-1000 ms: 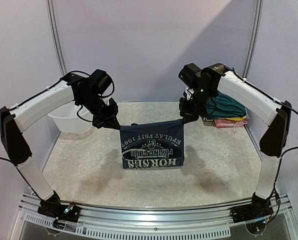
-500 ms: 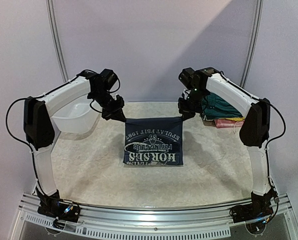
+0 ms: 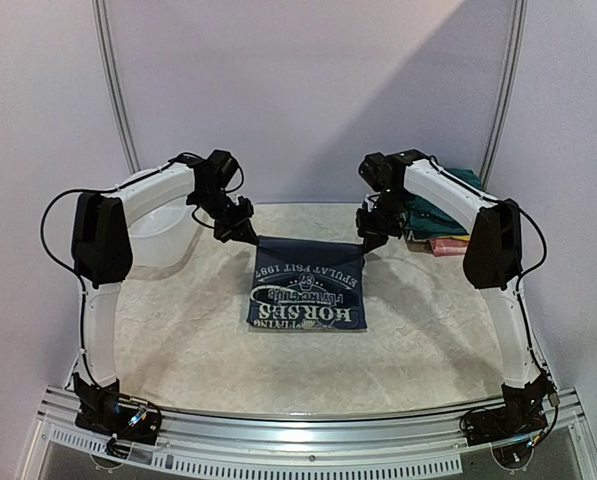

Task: Fold and stack the mixed laundry pile
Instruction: Fold the 2/3-rectangle-folded tank top at the center of the board.

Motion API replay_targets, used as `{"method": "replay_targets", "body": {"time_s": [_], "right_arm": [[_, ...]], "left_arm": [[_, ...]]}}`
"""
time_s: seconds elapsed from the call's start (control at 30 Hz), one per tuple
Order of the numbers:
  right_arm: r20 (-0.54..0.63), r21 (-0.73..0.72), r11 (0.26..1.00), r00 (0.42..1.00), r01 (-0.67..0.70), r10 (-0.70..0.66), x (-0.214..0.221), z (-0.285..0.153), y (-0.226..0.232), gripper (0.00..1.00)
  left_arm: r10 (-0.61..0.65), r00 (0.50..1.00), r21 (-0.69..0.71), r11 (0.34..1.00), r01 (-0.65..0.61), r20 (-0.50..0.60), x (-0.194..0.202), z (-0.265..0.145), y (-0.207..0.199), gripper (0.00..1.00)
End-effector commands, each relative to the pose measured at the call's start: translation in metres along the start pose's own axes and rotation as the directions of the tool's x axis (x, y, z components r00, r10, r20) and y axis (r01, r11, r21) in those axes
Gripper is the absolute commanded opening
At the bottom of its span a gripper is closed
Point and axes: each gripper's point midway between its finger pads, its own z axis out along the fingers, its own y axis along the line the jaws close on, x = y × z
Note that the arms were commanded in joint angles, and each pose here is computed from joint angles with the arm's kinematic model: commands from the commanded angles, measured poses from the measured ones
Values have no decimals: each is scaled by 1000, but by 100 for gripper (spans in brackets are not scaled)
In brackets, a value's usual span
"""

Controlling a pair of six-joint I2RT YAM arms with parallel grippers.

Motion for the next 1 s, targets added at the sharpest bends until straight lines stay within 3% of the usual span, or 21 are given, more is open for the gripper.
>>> {"method": "replay_targets", "body": {"time_s": [0.0,0.33,0.37,0.43,0.53,0.6,0.7,0.73,0.83,0.97], "right_arm": [[-37,-2,999,999,-39,39,-7,9,-16,0],[66,-178,982,995,-58,70,-62,36,-9,3],[89,-217,975,993,-53,74,-72,35,-4,10],[143,-273,961,986,-46,88,-92,29,2,35],[223,-351,936,967,-39,124,-120,12,12,65],[286,-388,922,949,-16,136,-133,-10,21,72],[357,-392,920,924,17,135,-138,-47,26,76],[365,-373,928,922,20,127,-136,-51,24,76],[362,-326,945,926,21,104,-119,-57,15,73],[341,-306,949,939,80,31,-85,-53,22,61]], "left_arm": [[-7,1000,28,1000,6,28,-24,8,5,0],[-128,989,82,989,121,79,-68,51,21,0],[-155,984,113,983,144,93,-77,55,20,0],[-196,973,179,969,173,121,-94,58,13,8],[-214,959,269,950,159,187,-123,43,-7,36],[-222,949,319,937,144,224,-136,30,-19,57],[-201,941,337,936,103,272,-141,9,-32,88],[-184,942,323,942,87,282,-139,4,-34,91],[-111,948,239,970,38,299,-120,-6,-31,90],[8,963,168,984,-55,268,-84,-4,-31,77]]}}
